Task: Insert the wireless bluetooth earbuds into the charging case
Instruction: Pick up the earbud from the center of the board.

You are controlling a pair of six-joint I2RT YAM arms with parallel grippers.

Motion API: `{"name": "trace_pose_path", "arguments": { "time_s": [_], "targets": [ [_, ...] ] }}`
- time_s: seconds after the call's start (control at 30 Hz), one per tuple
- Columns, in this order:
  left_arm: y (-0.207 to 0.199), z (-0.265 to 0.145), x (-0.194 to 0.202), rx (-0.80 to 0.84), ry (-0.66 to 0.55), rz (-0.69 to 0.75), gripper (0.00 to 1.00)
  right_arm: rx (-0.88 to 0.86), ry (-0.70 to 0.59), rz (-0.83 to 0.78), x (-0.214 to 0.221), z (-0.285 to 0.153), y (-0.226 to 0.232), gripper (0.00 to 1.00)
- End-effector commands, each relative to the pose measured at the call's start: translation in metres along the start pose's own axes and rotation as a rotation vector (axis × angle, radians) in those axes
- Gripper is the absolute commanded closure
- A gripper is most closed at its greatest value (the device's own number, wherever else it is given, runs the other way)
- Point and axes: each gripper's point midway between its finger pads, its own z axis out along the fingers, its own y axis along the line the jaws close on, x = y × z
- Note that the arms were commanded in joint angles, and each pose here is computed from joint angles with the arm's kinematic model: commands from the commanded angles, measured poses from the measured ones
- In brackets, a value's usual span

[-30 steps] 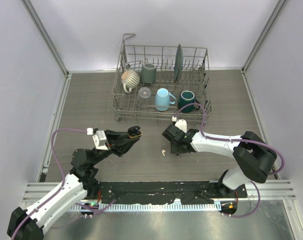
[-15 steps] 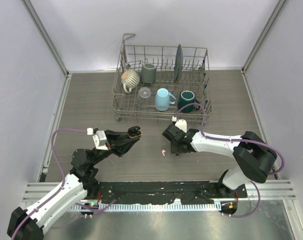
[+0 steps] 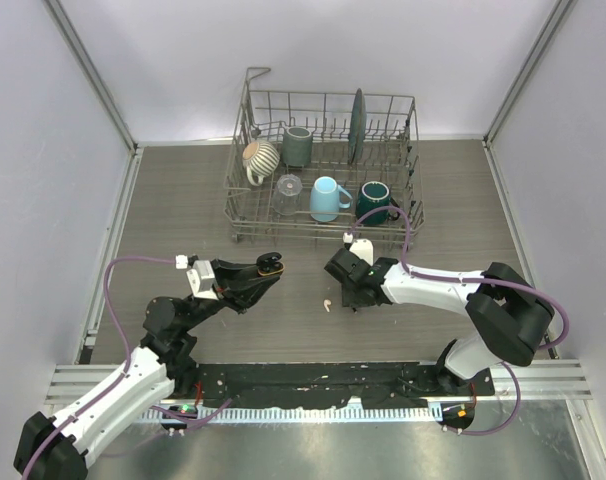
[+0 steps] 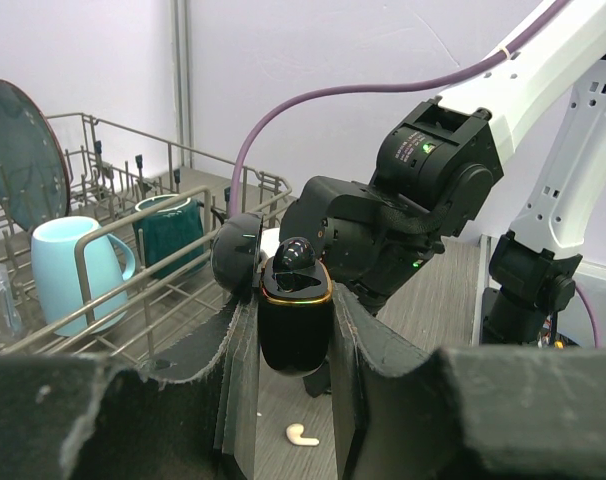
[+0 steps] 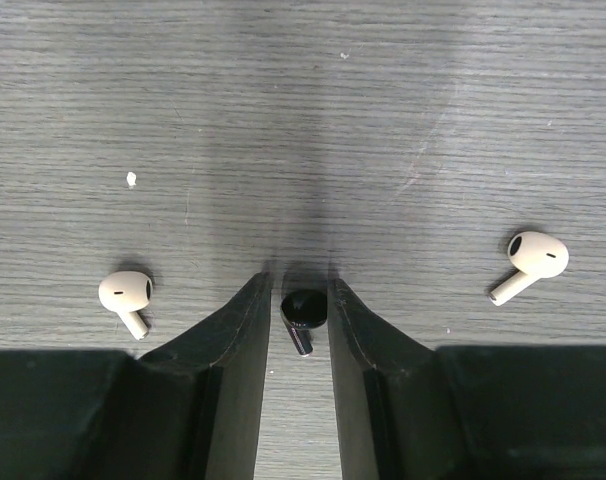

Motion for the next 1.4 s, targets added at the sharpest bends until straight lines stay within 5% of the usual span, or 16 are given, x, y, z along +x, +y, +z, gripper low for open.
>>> {"name": "trace_pose_path", "arguments": {
  "time_s": [0.0, 0.87, 1.37],
  "targets": [
    [-0.0021, 0.0008, -0.0114, 0.009, -0.048, 0.021, 1.0, -0.003, 0.024, -0.018, 0.0054, -0.0056, -0.004, 0.65],
    [-0.0005, -0.0004, -0.0097, -0.003, -0.04, 0.017, 1.0, -0.002, 0.033, -0.019, 0.0078, -0.0023, -0.0038, 0.63],
    [-0.0003, -0.0001, -0.0087, -0.003, -0.037, 0.016, 1.0, 0.019, 0.027, -0.018, 0.0081, -0.0024, -0.0094, 0.78]
  ]
}}
